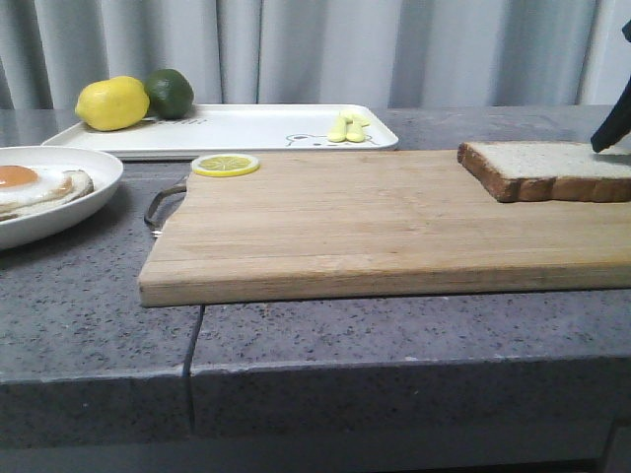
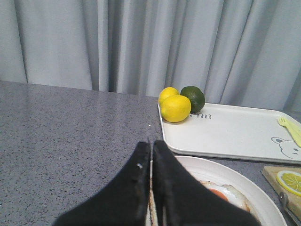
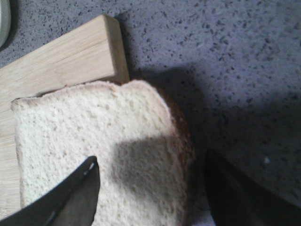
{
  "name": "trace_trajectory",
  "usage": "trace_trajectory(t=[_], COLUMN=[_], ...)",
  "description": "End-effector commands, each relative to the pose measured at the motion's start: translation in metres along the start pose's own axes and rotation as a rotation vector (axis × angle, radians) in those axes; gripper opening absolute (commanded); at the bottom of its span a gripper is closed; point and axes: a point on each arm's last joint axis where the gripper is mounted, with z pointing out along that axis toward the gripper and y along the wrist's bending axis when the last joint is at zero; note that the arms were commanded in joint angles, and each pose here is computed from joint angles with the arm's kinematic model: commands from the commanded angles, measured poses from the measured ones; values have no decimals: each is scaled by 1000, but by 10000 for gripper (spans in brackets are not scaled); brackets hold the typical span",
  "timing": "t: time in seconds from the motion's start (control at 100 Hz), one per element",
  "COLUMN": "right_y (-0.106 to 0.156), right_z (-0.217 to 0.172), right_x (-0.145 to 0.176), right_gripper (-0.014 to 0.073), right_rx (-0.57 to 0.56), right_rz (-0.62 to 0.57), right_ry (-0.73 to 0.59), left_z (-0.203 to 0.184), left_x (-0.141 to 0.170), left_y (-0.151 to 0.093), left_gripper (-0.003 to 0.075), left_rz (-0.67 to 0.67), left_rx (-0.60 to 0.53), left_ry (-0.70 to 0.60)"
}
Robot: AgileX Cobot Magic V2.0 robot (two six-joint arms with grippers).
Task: Place bread and move sandwich to tray
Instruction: 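Grasp the white bread slice with the right gripper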
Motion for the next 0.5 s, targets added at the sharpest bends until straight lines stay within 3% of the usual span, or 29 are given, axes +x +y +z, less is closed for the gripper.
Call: trace_trajectory(t=[0.0, 0.11, 0.3, 0.49], right_y=[11, 9, 7, 14], right_z=[-10, -5, -5, -18], right_x=[-9, -9, -9, -8], right_gripper=[461, 346, -76, -69], right_rx=[-61, -77, -71, -109], right_rz=[-19, -11, -16, -15], right_ry=[-56, -39, -32, -40], left_z=[1, 1, 1, 1], left_x=[-18, -18, -18, -18], left_y=[-2, -2, -2, -2], left_gripper=[-20, -20, -20, -20], left_rz=[-1, -1, -1, -1], left_rx=[3, 3, 3, 3], left_ry=[-100, -100, -100, -100])
